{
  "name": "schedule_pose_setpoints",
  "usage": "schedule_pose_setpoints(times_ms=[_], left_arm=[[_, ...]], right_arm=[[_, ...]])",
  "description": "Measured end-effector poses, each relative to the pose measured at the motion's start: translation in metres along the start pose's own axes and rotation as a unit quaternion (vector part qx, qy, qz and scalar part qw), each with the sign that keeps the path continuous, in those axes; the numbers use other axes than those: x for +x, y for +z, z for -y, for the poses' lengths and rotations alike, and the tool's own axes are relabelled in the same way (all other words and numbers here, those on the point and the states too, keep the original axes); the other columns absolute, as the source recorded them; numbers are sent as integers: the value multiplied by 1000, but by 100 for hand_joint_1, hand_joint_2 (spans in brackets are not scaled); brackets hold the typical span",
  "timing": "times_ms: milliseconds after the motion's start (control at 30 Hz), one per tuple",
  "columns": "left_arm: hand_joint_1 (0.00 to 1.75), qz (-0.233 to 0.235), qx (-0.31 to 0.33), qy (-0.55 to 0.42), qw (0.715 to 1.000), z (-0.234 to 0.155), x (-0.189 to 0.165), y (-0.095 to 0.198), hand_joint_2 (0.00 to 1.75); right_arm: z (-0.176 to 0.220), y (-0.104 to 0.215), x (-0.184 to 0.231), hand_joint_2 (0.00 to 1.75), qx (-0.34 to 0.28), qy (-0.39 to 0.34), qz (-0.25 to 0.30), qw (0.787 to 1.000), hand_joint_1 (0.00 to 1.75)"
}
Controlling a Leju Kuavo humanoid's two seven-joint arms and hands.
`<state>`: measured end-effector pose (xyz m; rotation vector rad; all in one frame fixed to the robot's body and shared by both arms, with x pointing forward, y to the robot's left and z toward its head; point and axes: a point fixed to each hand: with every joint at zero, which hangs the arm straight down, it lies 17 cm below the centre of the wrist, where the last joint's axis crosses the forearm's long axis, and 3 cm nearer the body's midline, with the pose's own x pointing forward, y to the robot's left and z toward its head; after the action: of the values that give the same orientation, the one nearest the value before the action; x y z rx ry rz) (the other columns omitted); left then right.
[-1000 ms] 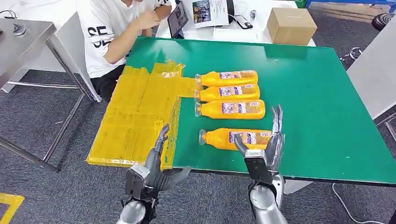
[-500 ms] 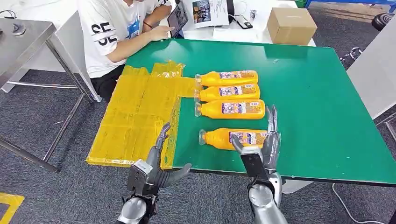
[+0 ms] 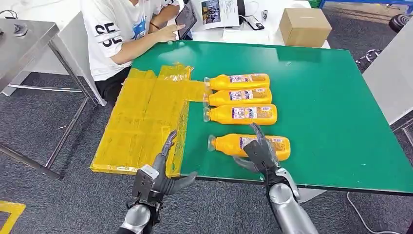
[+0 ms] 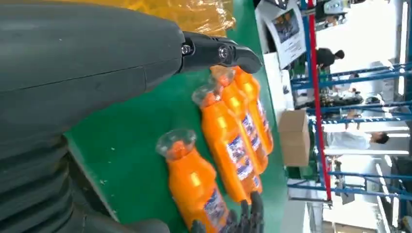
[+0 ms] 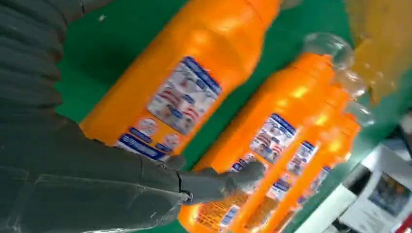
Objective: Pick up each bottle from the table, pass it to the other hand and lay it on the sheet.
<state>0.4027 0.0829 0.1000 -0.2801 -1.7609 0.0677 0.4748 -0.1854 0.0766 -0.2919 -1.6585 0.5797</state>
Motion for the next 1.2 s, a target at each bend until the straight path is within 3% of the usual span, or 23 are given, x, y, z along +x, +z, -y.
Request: schedule_pose_setpoints(times_ms=[500,933,1200], left_arm=[[0,-22,1,0,1000,-4,-17,2,175],[0,-31,1,-1,1000,-6,-23,2,175],[0,-37,-5,-2,999,-4,-28,0,175]], right_arm=[[9,-17,-29,175,31,70,-35,996,0],[5,-29,-28,175,54,97,-35,993,0],[-2,-44,-41,175,120,151,-71,979,0]])
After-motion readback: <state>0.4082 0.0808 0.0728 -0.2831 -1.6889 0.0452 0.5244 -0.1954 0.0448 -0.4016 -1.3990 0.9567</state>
